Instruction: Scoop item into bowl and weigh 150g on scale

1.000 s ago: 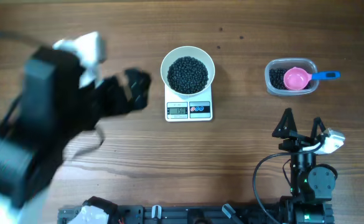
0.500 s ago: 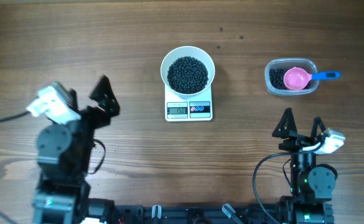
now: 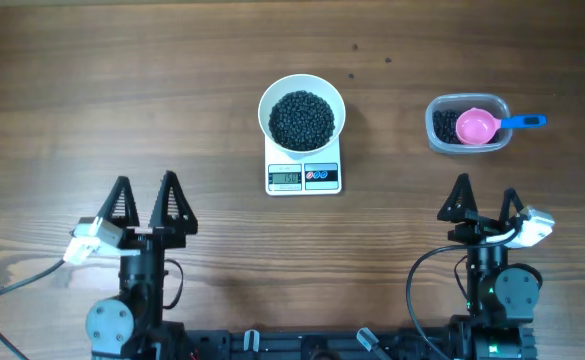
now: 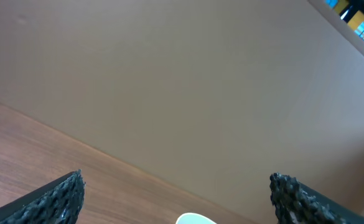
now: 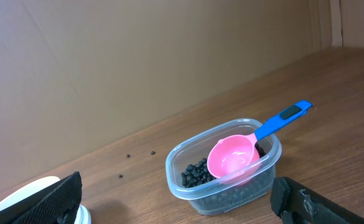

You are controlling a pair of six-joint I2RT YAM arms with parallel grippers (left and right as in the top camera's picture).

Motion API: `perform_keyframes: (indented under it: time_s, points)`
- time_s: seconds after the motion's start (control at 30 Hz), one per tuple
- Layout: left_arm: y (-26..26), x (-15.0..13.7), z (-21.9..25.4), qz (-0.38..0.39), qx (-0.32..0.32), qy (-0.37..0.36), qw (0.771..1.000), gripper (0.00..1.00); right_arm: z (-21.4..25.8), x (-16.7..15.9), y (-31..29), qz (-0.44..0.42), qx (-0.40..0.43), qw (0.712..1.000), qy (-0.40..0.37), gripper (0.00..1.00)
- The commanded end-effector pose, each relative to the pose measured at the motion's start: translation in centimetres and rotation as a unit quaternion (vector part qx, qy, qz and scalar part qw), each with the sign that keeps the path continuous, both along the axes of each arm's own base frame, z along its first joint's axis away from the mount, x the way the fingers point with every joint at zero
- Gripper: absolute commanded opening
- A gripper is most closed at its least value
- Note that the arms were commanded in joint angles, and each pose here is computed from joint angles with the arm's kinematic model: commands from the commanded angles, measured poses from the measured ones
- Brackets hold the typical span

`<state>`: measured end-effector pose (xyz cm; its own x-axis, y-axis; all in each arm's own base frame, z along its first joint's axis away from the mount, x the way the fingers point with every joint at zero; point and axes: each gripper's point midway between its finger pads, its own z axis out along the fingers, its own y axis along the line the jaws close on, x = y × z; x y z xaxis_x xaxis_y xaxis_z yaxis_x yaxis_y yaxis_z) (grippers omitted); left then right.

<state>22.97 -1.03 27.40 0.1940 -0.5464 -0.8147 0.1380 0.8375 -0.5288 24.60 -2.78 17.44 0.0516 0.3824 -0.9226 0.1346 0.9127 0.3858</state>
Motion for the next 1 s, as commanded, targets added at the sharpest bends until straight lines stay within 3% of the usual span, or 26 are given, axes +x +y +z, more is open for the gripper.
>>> perform_keyframes:
  time_s: [0.0,0.1,0.37,0.6,0.97]
  points:
    - [0.0,-0.3,0.0,0.0,-0.004,-0.016,1.0,1.0,0.2,0.0,0.3,0.008,0.003,1.0,-0.005,1.0]
    - [-0.6,-0.5,0.5,-0.031,-0.06,-0.024,0.997,1.0,0.2,0.0,0.3,0.008,0.003,1.0,-0.005,1.0]
    - [-1.3,1.1,-11.6,-0.028,-0.022,0.176,0.984,1.0,0.2,0.0,0.3,0.008,0.003,1.0,-0.005,1.0]
    - [1.7,1.2,-11.6,0.035,-0.033,0.173,0.984,1.0,0.2,0.0,0.3,0.008,0.003,1.0,-0.005,1.0]
    - [1.9,1.2,-11.6,0.038,-0.034,0.173,0.984,1.0,0.2,0.0,0.3,0.008,0.003,1.0,-0.005,1.0]
